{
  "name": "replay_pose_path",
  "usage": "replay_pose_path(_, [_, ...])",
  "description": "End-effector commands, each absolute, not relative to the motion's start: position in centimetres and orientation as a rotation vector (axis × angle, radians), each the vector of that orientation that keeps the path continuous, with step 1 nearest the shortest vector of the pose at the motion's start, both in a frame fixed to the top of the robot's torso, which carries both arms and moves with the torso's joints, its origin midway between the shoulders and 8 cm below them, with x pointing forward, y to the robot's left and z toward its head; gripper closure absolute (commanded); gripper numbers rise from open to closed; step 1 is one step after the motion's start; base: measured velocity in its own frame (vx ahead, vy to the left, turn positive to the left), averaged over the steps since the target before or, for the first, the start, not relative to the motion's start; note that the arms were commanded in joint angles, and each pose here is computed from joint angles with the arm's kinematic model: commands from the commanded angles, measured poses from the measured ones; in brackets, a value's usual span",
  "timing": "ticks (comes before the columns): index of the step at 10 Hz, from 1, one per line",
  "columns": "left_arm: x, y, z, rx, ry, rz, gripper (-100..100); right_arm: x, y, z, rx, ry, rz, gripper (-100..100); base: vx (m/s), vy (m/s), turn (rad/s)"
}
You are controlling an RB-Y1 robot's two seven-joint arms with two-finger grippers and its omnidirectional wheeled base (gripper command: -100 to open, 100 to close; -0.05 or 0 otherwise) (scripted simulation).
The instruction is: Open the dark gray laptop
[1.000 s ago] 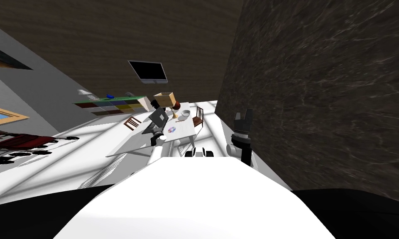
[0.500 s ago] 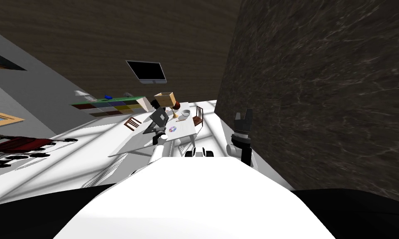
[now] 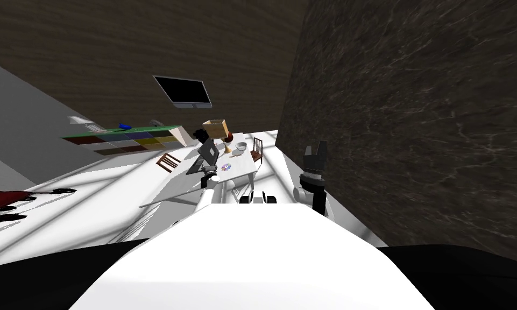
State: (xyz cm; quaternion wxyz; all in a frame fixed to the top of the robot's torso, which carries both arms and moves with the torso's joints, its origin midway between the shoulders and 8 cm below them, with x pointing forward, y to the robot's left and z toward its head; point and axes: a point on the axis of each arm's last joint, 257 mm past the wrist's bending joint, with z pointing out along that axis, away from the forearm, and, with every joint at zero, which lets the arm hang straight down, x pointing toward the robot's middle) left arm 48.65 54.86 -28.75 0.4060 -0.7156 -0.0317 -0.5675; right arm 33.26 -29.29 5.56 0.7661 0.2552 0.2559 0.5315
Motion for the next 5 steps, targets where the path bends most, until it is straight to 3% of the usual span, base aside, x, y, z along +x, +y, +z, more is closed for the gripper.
replay_pose_path(1, [47.9,56.8,-28.9,-1.8,-0.107,-1.411,-100,33.3,-29.3,5.6,0.554,0.556,1.154,0,-0.01,-0.008,-0.079])
replay_pose_path(4, [45.9,61.0,-28.8,-1.782,-0.168,-1.367,-100,33.3,-29.3,5.6,0.554,0.556,1.154,0,-0.017,-0.008,-0.223])
replay_pose_path(5, [46.3,60.3,-28.7,-1.785,-0.156,-1.373,-100,33.3,-29.3,5.6,0.554,0.556,1.154,0,-0.009,0.001,-0.025])
